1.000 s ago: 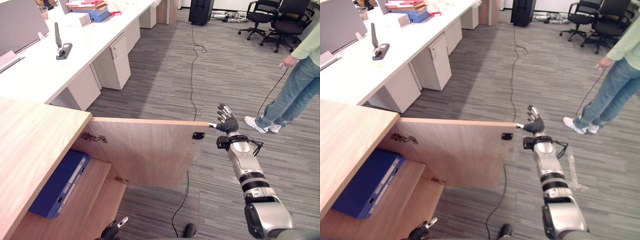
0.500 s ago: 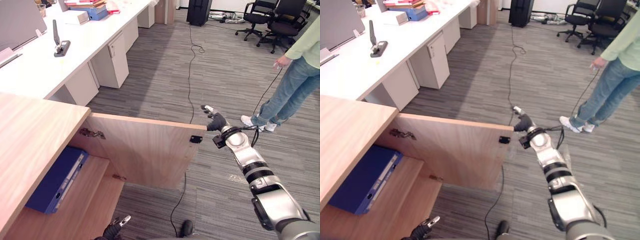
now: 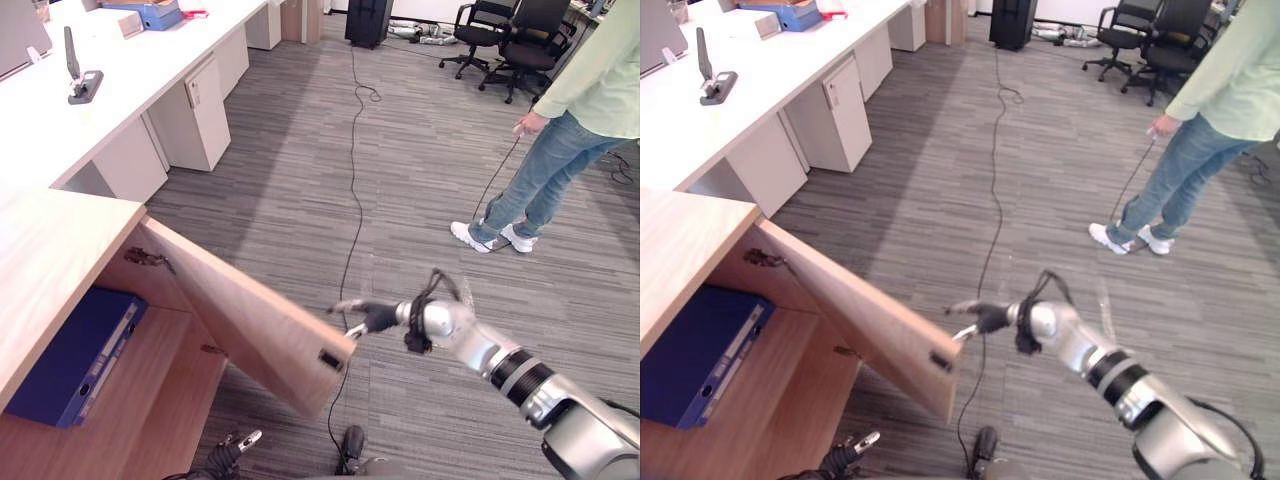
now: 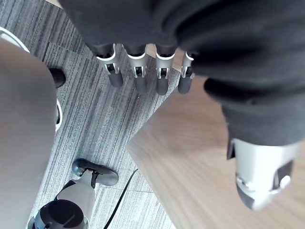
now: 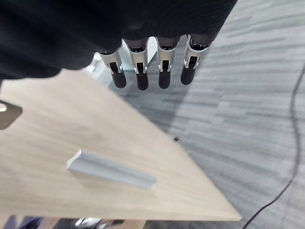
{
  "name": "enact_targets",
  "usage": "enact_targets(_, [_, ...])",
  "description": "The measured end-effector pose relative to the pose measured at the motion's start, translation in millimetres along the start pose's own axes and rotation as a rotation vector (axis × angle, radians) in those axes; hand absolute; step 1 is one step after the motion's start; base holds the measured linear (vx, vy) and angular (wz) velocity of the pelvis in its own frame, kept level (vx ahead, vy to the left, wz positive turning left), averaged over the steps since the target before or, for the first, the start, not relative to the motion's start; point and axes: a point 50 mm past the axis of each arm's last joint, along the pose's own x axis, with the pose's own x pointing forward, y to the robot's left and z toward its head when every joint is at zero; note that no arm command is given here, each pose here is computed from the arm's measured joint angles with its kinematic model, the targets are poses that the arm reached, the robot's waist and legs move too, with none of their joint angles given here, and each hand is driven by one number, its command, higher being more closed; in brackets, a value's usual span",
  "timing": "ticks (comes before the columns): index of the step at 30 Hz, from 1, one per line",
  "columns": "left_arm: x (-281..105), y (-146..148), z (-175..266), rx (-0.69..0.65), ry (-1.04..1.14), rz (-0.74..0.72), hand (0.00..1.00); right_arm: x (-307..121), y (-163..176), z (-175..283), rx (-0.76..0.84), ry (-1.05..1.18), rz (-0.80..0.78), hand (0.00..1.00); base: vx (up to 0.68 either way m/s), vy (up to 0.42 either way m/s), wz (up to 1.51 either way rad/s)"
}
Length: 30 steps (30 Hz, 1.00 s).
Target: Walk over to the cabinet, pick up the folder, carry it to the office cabinet, place the folder inside the office cabinet, then close the office cabinet door
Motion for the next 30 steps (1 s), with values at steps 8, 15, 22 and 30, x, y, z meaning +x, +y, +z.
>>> enact_targets(8, [2, 16, 17, -0.017, -0.063, 0.066, 0.00, 10, 75, 3, 0.062, -0.003, 0.214, 0.00, -0.04, -0.004, 1.01])
enact_targets(15, [-18, 51, -24, -0.189, 0.014, 0.291, 0.00, 32, 92, -2, 0.153, 0.030, 0.187, 0.00, -0.05, -0.127, 1.46])
enact_targets(22, [-47, 79, -76, -0.425, 0.147, 0.496, 0.00, 54, 89, 6, 0.295, 0.039, -0.004, 0.00, 0.04, -0.041, 1.74])
enact_targets(30, [-49, 44, -102, -0.508, 0.230, 0.416, 0.00, 60, 143, -25, 0.786, 0.244, -0.100, 0.00, 0.30, 0.140, 0.97])
